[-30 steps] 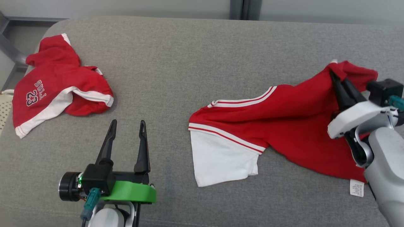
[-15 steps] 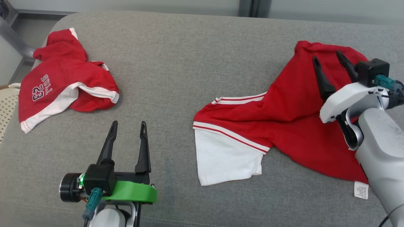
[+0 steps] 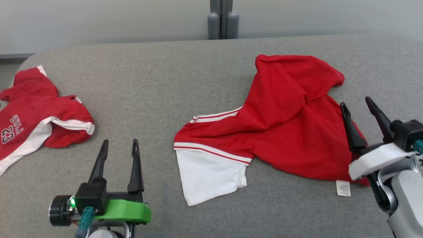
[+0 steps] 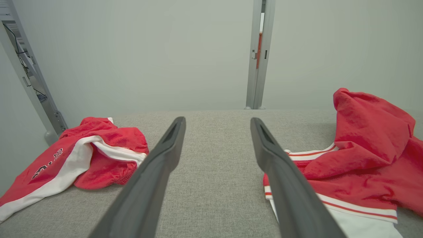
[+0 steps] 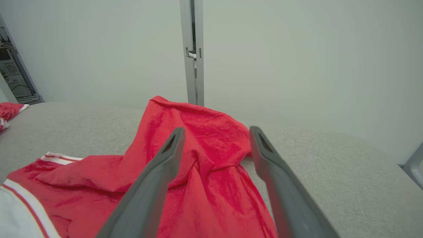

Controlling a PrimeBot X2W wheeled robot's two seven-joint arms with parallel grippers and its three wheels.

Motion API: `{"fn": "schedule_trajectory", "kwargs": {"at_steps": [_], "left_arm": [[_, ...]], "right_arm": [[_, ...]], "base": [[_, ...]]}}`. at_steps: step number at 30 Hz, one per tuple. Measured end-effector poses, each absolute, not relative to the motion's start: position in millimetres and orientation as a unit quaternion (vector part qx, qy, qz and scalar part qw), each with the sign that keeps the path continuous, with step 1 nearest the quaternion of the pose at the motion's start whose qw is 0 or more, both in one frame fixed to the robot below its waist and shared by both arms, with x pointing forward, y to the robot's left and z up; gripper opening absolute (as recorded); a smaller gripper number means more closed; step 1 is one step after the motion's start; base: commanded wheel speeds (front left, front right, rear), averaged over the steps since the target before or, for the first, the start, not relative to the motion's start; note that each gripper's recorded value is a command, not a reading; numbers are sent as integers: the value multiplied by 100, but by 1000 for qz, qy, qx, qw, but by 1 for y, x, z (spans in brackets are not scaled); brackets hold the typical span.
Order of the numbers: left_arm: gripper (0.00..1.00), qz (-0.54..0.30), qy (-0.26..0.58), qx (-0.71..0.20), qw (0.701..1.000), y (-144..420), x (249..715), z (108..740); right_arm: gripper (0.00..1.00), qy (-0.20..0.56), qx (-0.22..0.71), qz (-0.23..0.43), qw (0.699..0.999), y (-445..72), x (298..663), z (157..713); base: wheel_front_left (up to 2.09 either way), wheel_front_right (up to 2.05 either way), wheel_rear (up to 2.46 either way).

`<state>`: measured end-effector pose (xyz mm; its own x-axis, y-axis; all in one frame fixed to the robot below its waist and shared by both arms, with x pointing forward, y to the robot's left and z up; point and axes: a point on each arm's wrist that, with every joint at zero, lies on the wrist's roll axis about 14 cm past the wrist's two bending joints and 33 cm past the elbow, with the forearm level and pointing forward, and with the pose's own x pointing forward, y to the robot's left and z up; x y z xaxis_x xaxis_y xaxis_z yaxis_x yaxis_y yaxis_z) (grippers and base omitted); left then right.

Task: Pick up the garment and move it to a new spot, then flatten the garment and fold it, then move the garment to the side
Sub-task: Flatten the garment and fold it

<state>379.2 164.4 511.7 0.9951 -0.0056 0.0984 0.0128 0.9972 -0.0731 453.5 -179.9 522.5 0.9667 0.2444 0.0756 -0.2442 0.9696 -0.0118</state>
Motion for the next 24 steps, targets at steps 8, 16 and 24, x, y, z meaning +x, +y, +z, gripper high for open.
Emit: {"fn": "schedule_trajectory", "kwargs": {"at_steps": [8,16,24], "left_arm": [[100,-33,-62,-38,997,149,378,521],[100,-45,-68,-36,996,143,377,525],[100,-35,-68,-33,997,150,371,525]], "right_arm": [[100,-63,14,77,995,-203,396,531],[100,-70,43,44,996,-207,358,529],[100,-71,50,42,995,-197,343,530]], "base": [[0,0,0],[0,0,0],[0,0,0]]}}
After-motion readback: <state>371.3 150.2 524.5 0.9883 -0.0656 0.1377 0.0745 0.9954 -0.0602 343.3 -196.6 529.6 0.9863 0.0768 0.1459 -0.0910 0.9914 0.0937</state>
